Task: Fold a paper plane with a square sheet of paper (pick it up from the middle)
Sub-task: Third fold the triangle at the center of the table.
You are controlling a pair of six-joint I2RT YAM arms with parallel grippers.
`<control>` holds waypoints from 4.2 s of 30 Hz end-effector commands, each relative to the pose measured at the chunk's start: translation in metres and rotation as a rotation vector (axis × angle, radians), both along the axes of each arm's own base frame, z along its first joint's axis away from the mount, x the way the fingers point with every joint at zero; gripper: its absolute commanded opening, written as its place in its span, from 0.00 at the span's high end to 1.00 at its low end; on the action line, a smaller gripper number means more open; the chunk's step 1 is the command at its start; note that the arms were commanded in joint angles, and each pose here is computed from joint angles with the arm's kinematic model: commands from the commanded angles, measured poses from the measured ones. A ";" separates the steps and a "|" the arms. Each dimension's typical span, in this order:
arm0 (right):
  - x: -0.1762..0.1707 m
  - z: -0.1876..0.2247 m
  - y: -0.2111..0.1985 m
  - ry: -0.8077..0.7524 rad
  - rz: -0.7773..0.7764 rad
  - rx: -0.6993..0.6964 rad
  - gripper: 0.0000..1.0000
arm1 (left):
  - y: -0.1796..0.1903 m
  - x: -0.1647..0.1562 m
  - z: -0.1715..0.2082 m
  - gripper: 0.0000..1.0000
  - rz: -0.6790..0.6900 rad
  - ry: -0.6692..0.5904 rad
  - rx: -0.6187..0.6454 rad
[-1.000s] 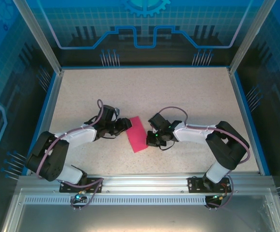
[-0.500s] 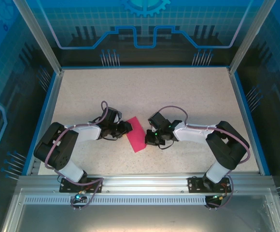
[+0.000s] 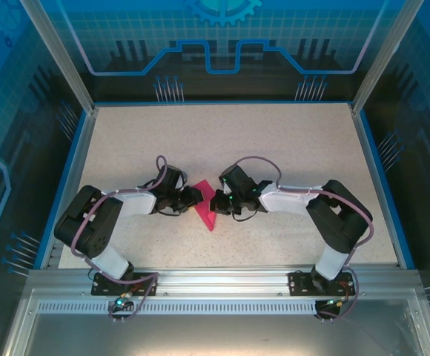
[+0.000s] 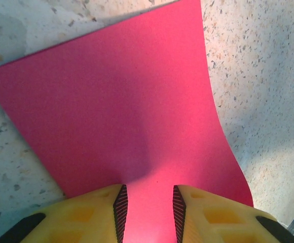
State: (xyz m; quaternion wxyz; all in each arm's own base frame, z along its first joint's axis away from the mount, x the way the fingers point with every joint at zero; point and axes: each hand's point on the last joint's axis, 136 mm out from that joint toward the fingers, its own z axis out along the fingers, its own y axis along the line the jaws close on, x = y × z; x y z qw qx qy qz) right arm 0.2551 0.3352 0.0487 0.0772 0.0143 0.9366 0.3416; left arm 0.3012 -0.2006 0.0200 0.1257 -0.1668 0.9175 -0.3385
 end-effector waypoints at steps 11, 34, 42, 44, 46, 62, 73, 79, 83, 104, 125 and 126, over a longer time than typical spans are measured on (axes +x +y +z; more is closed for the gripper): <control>0.006 -0.011 0.027 0.016 0.020 0.047 0.99 | 0.002 -0.004 -0.010 0.68 -0.026 0.015 0.023; 0.014 -0.029 0.027 0.010 -0.015 0.028 0.99 | 0.002 -0.006 -0.012 0.68 -0.026 0.024 0.020; 0.012 -0.036 0.025 0.015 0.000 0.005 0.99 | 0.002 -0.006 -0.012 0.68 -0.028 0.023 0.019; 0.012 -0.036 0.024 0.013 0.005 -0.003 0.98 | 0.002 -0.006 -0.011 0.68 -0.029 0.022 0.018; 0.011 -0.036 0.023 0.010 0.012 -0.006 0.99 | 0.002 -0.005 -0.011 0.68 -0.028 0.023 0.018; 0.006 -0.038 0.021 0.011 0.039 -0.020 0.99 | 0.001 -0.005 -0.011 0.68 -0.028 0.024 0.016; 0.003 -0.050 0.017 0.041 0.040 -0.054 0.93 | 0.005 0.004 0.019 0.63 0.023 -0.025 0.003; -0.001 -0.058 0.012 0.063 0.040 -0.081 0.80 | 0.022 0.009 0.043 0.58 0.108 -0.059 0.002; -0.004 -0.062 0.009 0.072 0.042 -0.093 0.67 | 0.037 0.004 0.046 0.57 0.155 -0.056 0.011; -0.006 -0.061 -0.002 0.034 0.038 -0.098 0.82 | 0.029 -0.010 0.046 0.60 0.076 -0.037 -0.078; -0.008 -0.072 -0.011 0.074 0.039 -0.173 1.00 | -0.013 -0.025 0.022 0.92 -0.059 0.059 -0.084; -0.009 -0.073 -0.011 0.076 0.039 -0.176 1.00 | -0.014 -0.026 0.021 0.93 -0.065 0.063 -0.082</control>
